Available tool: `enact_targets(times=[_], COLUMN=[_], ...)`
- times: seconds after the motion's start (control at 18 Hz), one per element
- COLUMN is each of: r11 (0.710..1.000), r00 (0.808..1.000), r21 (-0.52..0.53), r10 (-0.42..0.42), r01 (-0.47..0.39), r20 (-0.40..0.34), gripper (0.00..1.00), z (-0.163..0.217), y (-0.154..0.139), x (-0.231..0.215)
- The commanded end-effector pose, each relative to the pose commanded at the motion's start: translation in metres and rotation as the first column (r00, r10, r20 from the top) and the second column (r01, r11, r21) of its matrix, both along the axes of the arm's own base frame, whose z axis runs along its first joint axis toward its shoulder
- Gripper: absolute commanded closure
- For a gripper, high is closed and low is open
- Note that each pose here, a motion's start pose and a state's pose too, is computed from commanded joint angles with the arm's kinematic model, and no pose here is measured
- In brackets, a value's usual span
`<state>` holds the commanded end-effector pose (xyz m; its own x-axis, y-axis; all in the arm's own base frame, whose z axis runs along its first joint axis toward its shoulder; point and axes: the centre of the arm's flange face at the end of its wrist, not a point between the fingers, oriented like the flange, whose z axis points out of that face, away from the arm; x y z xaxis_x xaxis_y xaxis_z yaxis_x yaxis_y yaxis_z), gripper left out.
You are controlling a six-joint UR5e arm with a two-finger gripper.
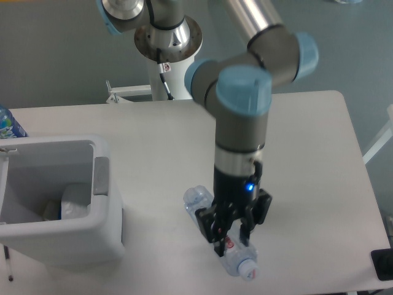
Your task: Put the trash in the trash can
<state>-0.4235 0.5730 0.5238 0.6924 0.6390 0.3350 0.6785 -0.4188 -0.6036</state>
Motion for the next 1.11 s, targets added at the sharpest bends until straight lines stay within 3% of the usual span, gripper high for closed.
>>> enact_targets(times=[0.17, 0.61, 0.89, 1.11], r11=[0.992, 0.969, 0.953, 0.934], r00=[0.998, 0.988, 0.982, 0.963], r21=[0.110, 0.213, 0.243, 0.237], r10=[-0.050, -0.102, -0.160, -0.251], r01=[0.055, 0.124, 0.181, 0.267], r20=[-0.049, -0.113, -0.102, -0.095], gripper=[0.51, 0.51, 0.51, 0.51], z=[0.035, 0.103, 0.106, 0.101], y=[-0.003, -0.023, -0.013, 0.016], x=[0.012, 0.048, 0.070, 0.124])
